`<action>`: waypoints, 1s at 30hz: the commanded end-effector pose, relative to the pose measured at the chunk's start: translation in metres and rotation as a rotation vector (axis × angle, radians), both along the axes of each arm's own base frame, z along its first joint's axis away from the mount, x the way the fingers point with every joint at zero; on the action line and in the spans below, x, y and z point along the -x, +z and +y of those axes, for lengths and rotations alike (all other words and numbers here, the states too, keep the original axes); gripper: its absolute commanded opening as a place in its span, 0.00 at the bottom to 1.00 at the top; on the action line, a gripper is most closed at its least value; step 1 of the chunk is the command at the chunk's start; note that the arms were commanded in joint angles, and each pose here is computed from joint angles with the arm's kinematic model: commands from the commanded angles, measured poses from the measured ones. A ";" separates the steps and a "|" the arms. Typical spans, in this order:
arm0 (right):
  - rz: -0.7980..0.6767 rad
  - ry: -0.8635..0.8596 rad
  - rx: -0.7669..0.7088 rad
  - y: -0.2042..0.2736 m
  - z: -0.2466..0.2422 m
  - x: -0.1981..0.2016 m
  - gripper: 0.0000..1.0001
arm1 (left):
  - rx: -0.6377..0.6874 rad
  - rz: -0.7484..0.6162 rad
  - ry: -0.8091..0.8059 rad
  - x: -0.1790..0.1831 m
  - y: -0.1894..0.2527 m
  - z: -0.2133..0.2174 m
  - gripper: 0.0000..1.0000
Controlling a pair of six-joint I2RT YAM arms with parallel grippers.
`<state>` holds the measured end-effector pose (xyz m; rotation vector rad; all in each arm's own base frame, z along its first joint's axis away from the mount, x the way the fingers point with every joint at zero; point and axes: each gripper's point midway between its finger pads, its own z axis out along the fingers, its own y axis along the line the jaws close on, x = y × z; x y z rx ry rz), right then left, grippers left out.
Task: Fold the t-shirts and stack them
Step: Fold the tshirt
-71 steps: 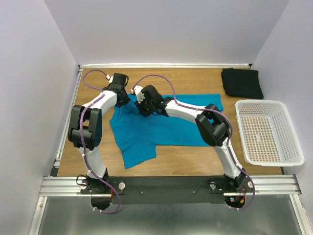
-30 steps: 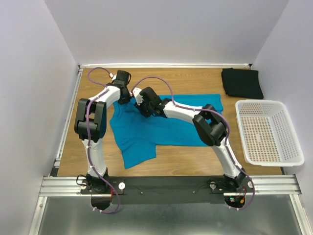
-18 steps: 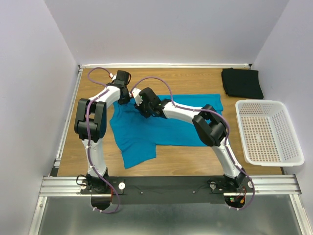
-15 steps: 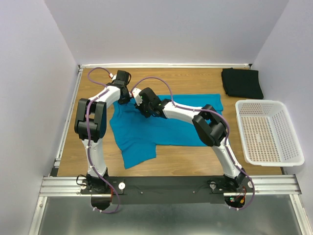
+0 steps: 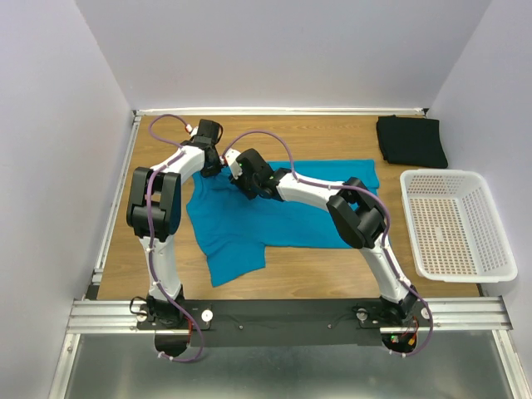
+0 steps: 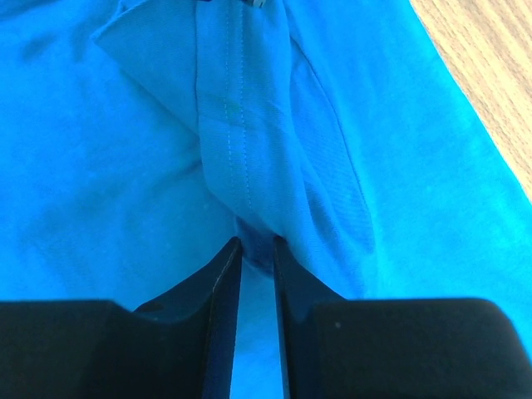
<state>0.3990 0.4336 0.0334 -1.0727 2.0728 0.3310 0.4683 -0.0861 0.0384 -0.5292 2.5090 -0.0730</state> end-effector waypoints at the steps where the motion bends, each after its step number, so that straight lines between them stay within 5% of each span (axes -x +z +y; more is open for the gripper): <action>1: 0.023 0.032 0.011 -0.014 0.003 0.010 0.31 | -0.031 -0.009 0.005 -0.002 0.002 0.004 0.04; 8: 0.043 0.052 0.002 -0.018 0.008 0.016 0.33 | -0.030 -0.014 0.006 -0.002 0.004 0.004 0.04; 17: 0.027 0.047 0.000 -0.010 0.007 0.016 0.01 | -0.023 -0.033 0.007 -0.002 0.016 0.003 0.04; 30: -0.024 0.035 -0.021 0.032 -0.006 0.020 0.01 | -0.013 -0.038 -0.006 0.012 0.035 0.004 0.04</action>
